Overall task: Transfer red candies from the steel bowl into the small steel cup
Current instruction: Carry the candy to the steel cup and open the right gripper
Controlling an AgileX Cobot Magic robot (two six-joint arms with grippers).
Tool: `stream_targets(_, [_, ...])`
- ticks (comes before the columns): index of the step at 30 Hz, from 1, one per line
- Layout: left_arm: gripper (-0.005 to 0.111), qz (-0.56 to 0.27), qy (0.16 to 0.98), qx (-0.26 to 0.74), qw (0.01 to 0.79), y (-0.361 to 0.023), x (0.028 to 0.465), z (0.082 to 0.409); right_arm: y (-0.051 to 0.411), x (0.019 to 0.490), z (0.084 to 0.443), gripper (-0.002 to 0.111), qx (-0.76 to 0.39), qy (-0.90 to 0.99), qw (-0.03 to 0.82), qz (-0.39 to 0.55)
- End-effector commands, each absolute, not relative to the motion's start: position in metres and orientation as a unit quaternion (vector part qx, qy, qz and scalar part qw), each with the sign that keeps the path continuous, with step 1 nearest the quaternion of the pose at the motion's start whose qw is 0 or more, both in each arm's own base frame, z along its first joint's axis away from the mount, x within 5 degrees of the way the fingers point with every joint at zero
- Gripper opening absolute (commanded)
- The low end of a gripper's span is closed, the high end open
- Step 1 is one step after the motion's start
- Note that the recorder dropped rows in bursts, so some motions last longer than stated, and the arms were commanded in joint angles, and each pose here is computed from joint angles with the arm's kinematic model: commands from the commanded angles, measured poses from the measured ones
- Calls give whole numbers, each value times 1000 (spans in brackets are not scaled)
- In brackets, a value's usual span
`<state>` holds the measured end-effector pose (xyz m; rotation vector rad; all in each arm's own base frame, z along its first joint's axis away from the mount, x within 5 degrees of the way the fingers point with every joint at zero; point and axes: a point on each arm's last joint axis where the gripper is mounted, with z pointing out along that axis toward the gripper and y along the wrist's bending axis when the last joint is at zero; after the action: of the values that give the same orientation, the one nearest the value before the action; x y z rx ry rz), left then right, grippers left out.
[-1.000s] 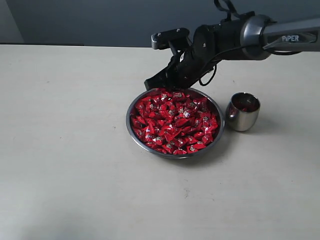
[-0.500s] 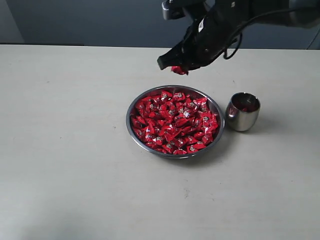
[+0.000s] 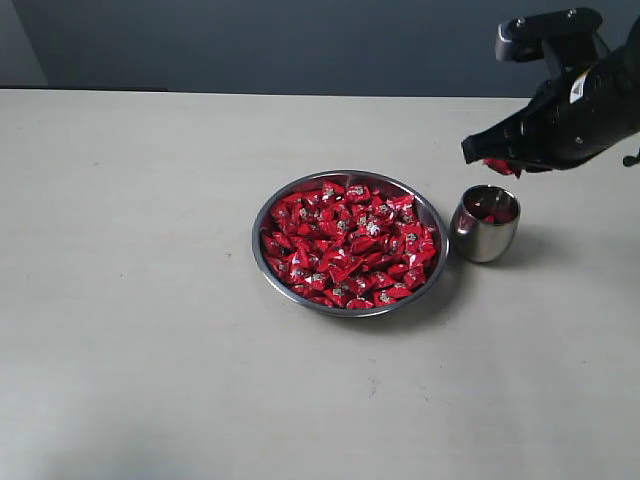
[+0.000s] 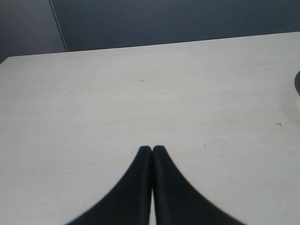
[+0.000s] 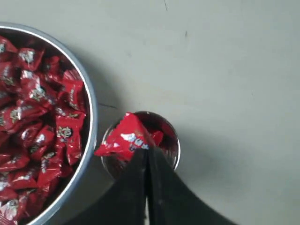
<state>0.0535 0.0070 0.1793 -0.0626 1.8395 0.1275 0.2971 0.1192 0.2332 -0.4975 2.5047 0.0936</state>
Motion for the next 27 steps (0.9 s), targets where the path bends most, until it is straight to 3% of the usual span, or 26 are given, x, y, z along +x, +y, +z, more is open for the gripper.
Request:
stream_targets(1, [0, 54, 789, -24, 611, 7, 53, 183, 116, 300, 211, -1, -179, 941, 284, 38])
stream_targets(10, [0, 54, 789, -24, 611, 7, 53, 183, 121, 311, 181, -1, -180, 947, 264, 36])
stream_targets(19, [0, 54, 789, -24, 611, 7, 53, 183, 122, 313, 178, 0, -181, 946, 265, 37])
stream_targets(25, [0, 54, 789, -24, 611, 7, 53, 183, 122, 313, 178, 37, -181, 947, 264, 36])
stream_targets(27, [0, 54, 789, -24, 611, 7, 53, 183, 122, 312, 179, 40, -181, 946, 265, 36])
